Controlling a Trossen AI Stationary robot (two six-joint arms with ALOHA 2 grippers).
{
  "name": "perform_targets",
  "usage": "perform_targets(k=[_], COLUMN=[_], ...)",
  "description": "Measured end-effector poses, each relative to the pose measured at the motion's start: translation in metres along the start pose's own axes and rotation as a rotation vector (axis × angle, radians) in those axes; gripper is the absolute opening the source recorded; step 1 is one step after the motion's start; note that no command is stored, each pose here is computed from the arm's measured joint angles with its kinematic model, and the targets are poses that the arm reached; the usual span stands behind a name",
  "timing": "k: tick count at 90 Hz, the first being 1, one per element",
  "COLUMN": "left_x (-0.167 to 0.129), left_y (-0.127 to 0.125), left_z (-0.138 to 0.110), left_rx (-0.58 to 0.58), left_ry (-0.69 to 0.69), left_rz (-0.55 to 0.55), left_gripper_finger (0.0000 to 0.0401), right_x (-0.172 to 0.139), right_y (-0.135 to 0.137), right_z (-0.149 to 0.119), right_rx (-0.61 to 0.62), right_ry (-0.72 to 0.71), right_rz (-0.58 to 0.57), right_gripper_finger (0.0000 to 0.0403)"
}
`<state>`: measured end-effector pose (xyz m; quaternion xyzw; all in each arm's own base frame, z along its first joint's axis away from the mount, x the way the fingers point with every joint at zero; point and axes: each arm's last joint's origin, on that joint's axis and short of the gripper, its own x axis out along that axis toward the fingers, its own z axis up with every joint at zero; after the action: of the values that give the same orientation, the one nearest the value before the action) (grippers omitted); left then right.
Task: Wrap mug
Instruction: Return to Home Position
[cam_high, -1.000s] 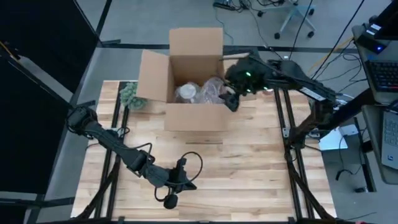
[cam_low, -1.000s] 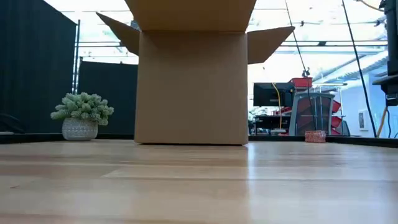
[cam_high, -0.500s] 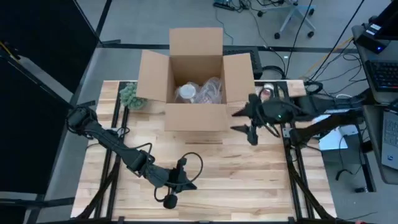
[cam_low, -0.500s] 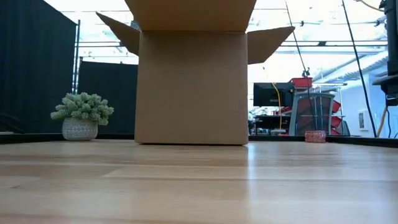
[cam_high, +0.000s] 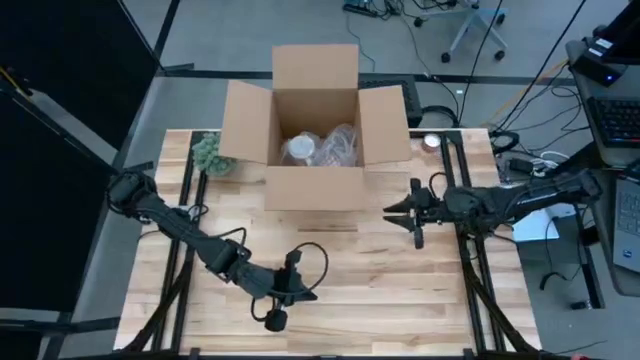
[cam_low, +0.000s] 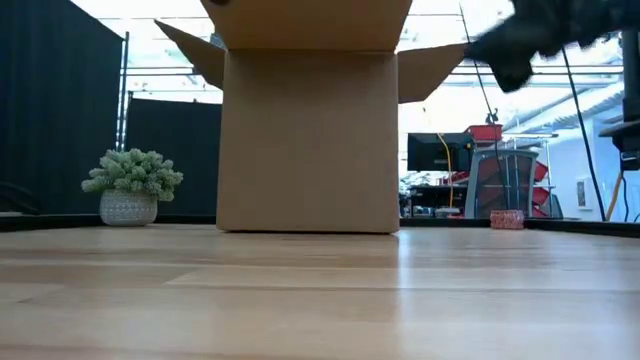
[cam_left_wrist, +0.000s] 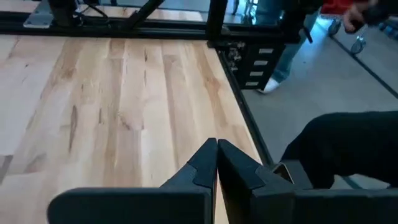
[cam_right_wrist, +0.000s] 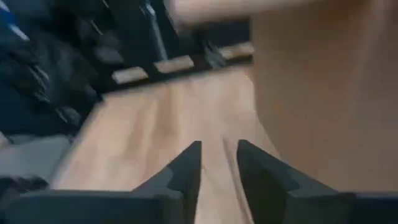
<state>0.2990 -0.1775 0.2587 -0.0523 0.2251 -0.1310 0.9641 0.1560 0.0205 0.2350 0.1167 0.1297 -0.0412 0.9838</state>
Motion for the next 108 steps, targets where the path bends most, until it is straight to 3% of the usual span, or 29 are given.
perform_targets(k=[8,19,30,43,66,108], left_x=[0.000,0.000,0.001,0.002,-0.005,-0.075], left_y=[0.000,0.001,0.003,0.005,0.015,0.039], left_z=[0.000,0.000,0.000,0.001,-0.002,-0.030], left_rx=[0.000,0.021,0.070,0.066,0.051,0.012], left_ry=[-0.002,0.018,0.035,0.040,0.042,-0.112], left_rz=[0.000,-0.041,-0.113,-0.133,-0.112,-0.027], left_gripper_finger=[0.0000,0.0000,0.0000,0.0000,0.0000,0.0000], right_x=[0.000,0.003,0.004,-0.002,-0.018,-0.041], right_y=[0.000,-0.001,-0.004,-0.007,-0.020,-0.027], right_z=[-0.001,-0.012,-0.018,-0.037,-0.052,-0.060], right_rx=[0.027,-0.050,-0.084,-0.143,-0.094,-0.106], right_ry=[-0.039,-0.005,-0.106,-0.240,-0.304,-0.303], right_rz=[0.013,0.041,0.070,0.259,0.232,0.194], right_gripper_finger=[0.0045,0.0033,0.0032,0.0032,0.0031,0.0032])
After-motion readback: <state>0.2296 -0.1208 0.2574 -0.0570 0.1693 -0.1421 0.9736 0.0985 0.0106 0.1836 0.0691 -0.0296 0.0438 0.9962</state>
